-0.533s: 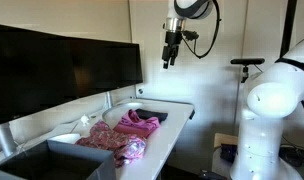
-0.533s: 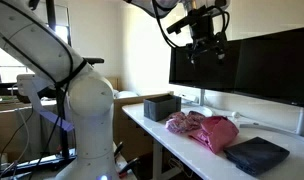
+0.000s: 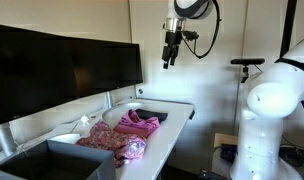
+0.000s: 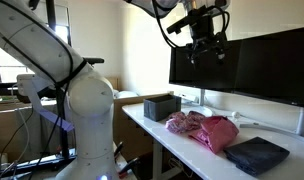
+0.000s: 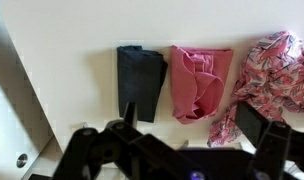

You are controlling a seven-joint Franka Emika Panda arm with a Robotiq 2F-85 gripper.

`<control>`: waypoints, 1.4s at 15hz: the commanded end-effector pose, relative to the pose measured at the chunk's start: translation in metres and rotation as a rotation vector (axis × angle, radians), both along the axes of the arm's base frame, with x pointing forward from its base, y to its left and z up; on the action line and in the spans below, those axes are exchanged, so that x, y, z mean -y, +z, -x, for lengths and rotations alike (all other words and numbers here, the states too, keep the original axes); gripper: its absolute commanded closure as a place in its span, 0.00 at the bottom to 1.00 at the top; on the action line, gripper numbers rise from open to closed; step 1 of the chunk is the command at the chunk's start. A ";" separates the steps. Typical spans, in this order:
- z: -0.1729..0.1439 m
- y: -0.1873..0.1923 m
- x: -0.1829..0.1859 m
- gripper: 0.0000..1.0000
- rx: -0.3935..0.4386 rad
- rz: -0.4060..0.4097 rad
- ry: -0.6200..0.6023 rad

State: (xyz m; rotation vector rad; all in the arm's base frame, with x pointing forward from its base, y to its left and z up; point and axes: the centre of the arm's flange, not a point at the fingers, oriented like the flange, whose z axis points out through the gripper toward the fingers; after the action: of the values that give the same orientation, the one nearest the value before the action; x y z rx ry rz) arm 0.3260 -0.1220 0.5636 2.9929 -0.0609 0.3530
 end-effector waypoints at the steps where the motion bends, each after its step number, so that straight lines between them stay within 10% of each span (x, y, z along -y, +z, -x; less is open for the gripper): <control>1: 0.000 0.000 0.000 0.00 0.000 0.000 0.000; 21: -0.017 0.003 0.028 0.00 0.008 0.009 0.053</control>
State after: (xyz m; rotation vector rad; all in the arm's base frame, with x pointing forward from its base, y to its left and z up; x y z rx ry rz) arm 0.3273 -0.1285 0.5643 2.9991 -0.0719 0.3656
